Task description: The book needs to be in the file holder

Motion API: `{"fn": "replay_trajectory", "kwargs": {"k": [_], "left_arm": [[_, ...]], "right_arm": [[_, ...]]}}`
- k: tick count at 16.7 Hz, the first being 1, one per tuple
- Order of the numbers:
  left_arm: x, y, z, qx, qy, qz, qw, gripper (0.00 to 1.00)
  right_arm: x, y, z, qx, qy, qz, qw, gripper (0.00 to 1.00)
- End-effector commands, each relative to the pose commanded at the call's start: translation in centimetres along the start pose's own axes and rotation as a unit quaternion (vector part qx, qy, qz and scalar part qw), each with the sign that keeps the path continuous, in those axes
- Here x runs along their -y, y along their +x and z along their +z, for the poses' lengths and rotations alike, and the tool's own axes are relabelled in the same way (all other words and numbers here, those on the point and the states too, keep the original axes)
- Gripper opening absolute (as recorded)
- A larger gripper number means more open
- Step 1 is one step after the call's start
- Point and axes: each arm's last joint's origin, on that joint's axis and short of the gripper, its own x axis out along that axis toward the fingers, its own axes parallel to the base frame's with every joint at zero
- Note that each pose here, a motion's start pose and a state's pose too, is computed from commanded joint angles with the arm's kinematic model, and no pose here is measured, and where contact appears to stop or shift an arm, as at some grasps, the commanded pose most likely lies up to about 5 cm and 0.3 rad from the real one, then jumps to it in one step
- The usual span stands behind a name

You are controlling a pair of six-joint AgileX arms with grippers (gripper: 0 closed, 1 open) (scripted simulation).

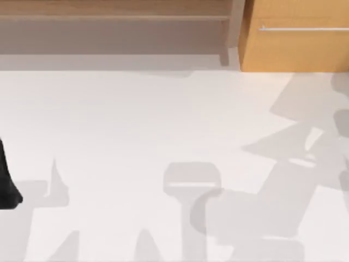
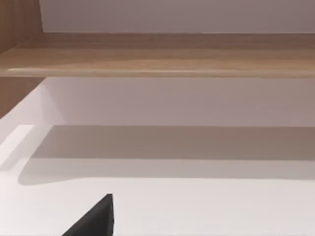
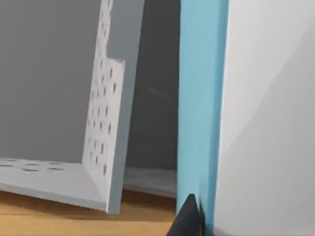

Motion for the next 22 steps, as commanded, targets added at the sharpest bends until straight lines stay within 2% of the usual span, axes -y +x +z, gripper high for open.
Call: {"fn": "replay_trajectory", "kwargs": {"k": [5,11,14,22], "left_arm": [[0.0,0.0,0.0,0.0,0.0,0.0,1.0,1.0],[0.0,0.0,0.0,0.0,0.0,0.0,1.0,1.0],[0.0,0.0,0.0,0.0,0.0,0.0,1.0,1.0],[0.0,0.0,0.0,0.0,0.0,0.0,1.0,1.0]], "right_arm": [[1.1,4.5,6.3,-0.076,0.042,0.001,0.996,0.0],[2.4,8.7,11.0,-0.179,0.059,0.01,0.982,0.0],[2.8,9.5,11.9,-0.198,0.062,0.011,0.978,0.0],[2.6,9.7,11.6,-0.2,0.061,0.013,0.978,0.0]]}}
